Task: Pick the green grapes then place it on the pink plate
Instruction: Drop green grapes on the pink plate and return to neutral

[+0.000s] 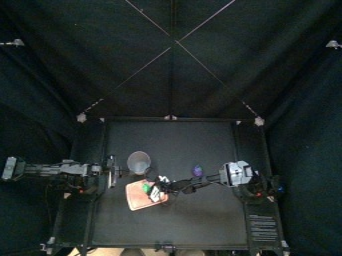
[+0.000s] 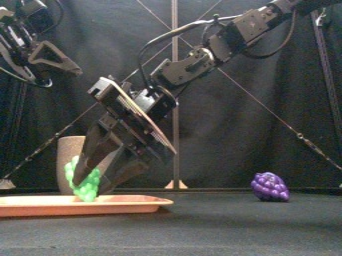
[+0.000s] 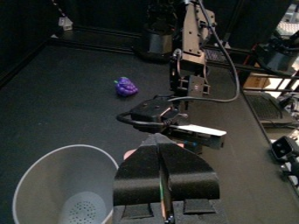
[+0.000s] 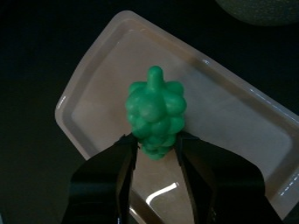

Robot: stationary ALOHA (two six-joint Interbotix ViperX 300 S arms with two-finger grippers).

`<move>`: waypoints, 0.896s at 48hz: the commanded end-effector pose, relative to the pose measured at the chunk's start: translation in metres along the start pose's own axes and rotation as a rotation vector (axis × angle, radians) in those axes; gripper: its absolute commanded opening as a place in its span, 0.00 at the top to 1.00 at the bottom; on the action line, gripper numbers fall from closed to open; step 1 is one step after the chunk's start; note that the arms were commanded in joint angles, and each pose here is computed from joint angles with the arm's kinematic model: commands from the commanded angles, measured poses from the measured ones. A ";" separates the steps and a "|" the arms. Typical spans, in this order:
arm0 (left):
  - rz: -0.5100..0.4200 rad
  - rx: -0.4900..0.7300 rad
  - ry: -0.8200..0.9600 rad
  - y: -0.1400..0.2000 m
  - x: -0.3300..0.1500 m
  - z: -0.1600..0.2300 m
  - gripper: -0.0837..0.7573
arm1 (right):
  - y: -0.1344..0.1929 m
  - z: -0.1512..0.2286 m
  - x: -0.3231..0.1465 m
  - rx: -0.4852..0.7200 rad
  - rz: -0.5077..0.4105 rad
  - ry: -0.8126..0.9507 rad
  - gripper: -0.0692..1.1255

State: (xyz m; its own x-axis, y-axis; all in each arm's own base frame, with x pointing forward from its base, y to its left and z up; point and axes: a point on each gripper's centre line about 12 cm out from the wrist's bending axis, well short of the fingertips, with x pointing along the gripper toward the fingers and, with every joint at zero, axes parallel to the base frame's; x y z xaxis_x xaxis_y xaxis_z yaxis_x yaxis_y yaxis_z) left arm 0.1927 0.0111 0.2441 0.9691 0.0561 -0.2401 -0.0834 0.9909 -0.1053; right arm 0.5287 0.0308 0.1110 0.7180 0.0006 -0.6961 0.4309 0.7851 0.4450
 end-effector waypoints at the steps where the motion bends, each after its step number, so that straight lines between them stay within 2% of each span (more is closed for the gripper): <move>1: 0.002 0.001 -0.020 0.000 0.001 0.007 0.77 | 0.018 0.014 -0.012 -0.013 0.043 -0.040 0.33; 4: 0.002 0.001 -0.020 0.000 0.001 0.007 0.77 | 0.020 0.012 -0.012 -0.026 0.047 -0.040 0.30; 10: 0.003 0.000 -0.020 0.000 0.000 0.006 0.77 | 0.027 0.011 -0.014 -0.059 0.054 -0.045 0.17; 15: 0.003 0.000 -0.022 0.000 0.000 0.007 0.76 | 0.026 0.011 -0.014 -0.035 0.044 -0.035 0.08; 26: 0.004 -0.001 -0.016 0.001 0.000 0.005 0.77 | 0.026 0.021 -0.033 -0.047 -0.004 -0.028 0.08; 35: 0.004 -0.001 -0.014 0.001 0.000 0.004 0.77 | 0.041 0.049 -0.094 -0.099 -0.034 -0.082 0.09; 43: 0.008 -0.002 -0.016 0.001 0.000 0.005 0.77 | 0.052 0.041 -0.128 -0.178 -0.043 -0.095 0.09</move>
State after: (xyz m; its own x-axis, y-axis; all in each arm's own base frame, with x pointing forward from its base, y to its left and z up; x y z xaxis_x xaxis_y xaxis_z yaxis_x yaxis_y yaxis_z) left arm 0.1920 0.0119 0.2416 0.9674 0.0604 -0.2460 -0.0886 0.9905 -0.1051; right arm 0.4925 0.0416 0.2155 0.7158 -0.0894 -0.6925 0.3955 0.8692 0.2966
